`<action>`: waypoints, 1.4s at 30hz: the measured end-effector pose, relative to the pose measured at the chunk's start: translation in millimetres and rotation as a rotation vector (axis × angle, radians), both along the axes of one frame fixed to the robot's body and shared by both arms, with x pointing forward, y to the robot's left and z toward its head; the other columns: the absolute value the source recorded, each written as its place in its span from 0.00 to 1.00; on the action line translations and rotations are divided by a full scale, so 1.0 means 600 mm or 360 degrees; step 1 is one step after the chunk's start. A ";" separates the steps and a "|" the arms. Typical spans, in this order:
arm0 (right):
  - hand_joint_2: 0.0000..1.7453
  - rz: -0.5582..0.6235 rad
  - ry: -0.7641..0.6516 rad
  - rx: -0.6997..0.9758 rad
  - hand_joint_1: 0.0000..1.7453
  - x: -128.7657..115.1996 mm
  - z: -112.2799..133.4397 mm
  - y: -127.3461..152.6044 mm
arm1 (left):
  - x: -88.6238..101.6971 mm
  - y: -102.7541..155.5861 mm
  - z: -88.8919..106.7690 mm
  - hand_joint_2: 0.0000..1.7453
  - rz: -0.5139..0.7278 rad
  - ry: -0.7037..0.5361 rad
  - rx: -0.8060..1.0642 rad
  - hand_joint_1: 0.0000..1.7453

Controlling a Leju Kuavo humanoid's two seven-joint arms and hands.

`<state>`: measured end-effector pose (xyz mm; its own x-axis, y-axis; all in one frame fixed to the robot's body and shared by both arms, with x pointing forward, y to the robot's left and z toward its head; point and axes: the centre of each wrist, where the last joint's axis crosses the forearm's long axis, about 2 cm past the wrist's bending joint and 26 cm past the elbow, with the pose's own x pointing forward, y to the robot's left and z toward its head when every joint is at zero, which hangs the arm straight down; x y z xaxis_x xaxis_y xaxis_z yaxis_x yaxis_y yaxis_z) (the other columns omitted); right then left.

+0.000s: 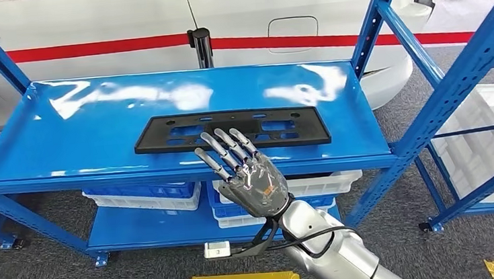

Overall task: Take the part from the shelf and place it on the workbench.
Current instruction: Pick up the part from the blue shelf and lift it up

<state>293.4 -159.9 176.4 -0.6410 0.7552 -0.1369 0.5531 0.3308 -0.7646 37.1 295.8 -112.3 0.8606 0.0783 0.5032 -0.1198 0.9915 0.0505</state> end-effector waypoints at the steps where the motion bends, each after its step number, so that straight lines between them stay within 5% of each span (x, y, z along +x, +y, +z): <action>1: 1.00 -0.0003 -0.0002 0.0000 0.00 0.001 0.000 -0.001 | 0.001 0.000 0.000 0.00 -0.0001 -0.0002 -0.0001 0.00; 28: 1.00 -0.0114 0.0252 -0.0161 0.00 0.013 -0.030 0.016 | 0.009 -0.002 0.001 0.00 -0.0029 0.0044 0.0102 0.00; 42: 1.00 -0.0592 0.0484 -0.0421 0.00 0.061 -0.052 0.019 | 0.012 -0.006 0.002 0.00 0.0006 0.0069 0.0129 0.00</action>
